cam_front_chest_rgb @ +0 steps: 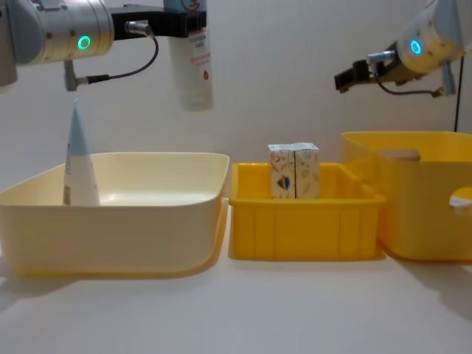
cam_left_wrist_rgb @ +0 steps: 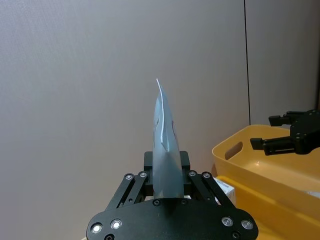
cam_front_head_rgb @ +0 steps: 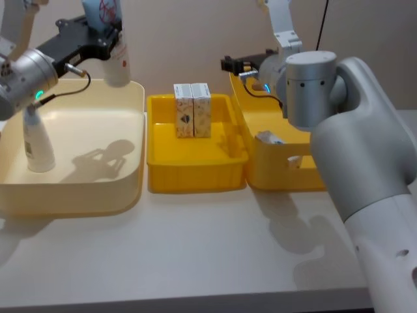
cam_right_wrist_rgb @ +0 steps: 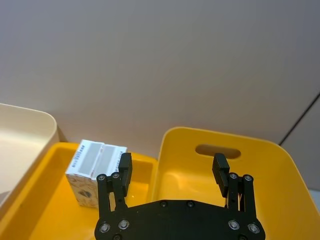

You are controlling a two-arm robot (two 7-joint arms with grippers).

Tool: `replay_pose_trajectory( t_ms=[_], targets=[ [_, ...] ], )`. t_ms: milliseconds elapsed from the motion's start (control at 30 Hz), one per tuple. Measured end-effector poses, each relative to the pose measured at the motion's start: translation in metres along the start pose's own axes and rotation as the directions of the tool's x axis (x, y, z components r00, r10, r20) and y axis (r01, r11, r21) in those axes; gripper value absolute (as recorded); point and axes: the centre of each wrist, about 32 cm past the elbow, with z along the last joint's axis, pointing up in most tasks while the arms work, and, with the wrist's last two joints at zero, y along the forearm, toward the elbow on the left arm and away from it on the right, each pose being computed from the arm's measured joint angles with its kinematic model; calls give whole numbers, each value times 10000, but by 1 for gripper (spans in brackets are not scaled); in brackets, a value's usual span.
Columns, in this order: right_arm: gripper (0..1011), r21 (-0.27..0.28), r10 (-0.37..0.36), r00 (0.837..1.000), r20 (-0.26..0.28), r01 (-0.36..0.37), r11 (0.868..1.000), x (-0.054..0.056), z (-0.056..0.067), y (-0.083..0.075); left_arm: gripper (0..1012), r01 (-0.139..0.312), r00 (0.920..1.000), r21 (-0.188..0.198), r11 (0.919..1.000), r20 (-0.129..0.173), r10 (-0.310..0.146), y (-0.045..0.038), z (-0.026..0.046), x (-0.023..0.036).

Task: Bimanual collaborative sorting of washing and personal care products

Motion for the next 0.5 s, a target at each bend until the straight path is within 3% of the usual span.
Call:
replay_pose_trajectory(
  t_ms=[300, 500],
  targets=[
    [1001, 1039, 782, 9954, 545, -836, 9911, -36, 13, -28, 274, 270, 9985, -112, 9996, -481, -275, -198, -45, 162],
    [1001, 1801, 1348, 9856, 1025, -1516, 9719, -61, 3, -38, 274, 358, 9969, -85, 9993, -704, -363, -281, -83, 223]
  ],
)
